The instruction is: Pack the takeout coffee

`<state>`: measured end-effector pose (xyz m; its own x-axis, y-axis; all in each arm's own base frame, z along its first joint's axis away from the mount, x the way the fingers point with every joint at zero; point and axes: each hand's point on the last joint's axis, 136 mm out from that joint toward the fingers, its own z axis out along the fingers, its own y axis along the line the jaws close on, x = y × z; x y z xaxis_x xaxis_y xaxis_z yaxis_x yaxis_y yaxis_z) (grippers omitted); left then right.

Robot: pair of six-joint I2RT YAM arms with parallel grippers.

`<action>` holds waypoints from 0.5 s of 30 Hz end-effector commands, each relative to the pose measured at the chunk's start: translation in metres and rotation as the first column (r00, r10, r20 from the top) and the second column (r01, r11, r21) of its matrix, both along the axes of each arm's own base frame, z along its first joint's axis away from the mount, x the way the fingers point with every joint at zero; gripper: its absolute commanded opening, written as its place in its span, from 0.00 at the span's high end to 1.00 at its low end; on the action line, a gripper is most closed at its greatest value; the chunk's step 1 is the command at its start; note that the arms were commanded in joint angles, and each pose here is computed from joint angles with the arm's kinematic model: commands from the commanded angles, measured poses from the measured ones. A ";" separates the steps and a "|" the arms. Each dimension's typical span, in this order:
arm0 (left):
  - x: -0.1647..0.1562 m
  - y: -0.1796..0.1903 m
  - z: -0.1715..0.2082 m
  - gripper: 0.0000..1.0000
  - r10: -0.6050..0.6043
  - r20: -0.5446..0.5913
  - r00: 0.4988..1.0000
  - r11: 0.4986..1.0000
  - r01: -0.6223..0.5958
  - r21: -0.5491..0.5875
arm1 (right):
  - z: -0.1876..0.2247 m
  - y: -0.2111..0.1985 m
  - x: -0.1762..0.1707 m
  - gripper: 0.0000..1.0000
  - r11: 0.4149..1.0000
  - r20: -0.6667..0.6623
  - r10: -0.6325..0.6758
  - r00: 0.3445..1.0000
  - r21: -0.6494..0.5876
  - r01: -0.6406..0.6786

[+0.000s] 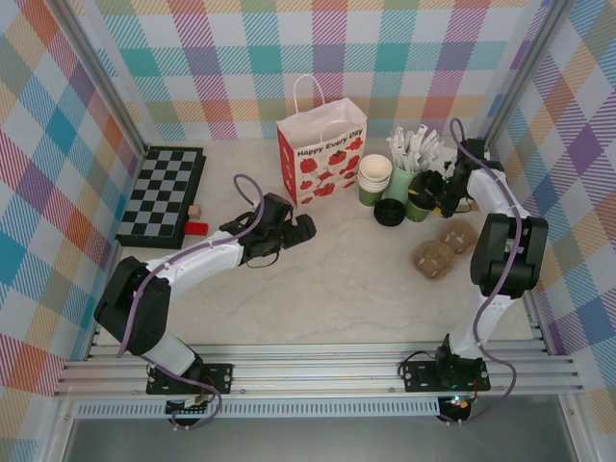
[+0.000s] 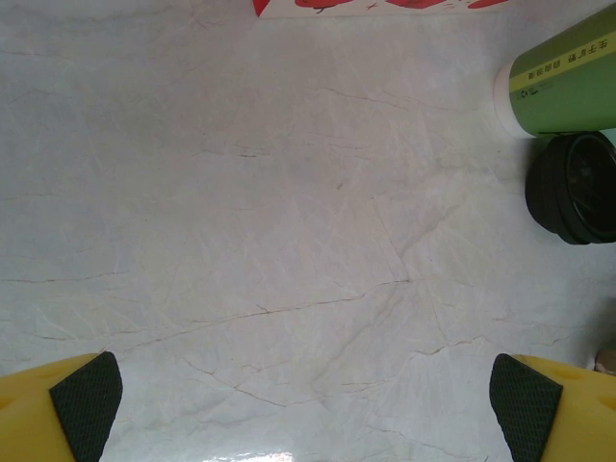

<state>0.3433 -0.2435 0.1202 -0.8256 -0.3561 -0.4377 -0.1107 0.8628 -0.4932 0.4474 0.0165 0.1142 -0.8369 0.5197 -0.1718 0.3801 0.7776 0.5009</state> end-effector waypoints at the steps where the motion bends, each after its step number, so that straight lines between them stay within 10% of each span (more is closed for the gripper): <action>1: 0.005 -0.003 0.024 0.00 -0.018 0.061 0.998 0.999 0.019 -0.028 | 0.003 0.004 0.009 0.19 1.000 0.011 -0.005 1.000 0.014 0.005; 15: 0.002 0.001 0.028 0.00 -0.018 0.071 0.997 0.999 0.021 -0.041 | 0.032 0.005 0.001 0.02 1.000 0.070 0.004 0.998 -0.009 -0.003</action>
<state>0.3433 -0.2439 0.1334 -0.8159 -0.3532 -0.4578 -0.0846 0.8561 -0.5098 0.4483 0.0192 0.1185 -0.8321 0.5268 -0.1734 0.3840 0.7728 0.5053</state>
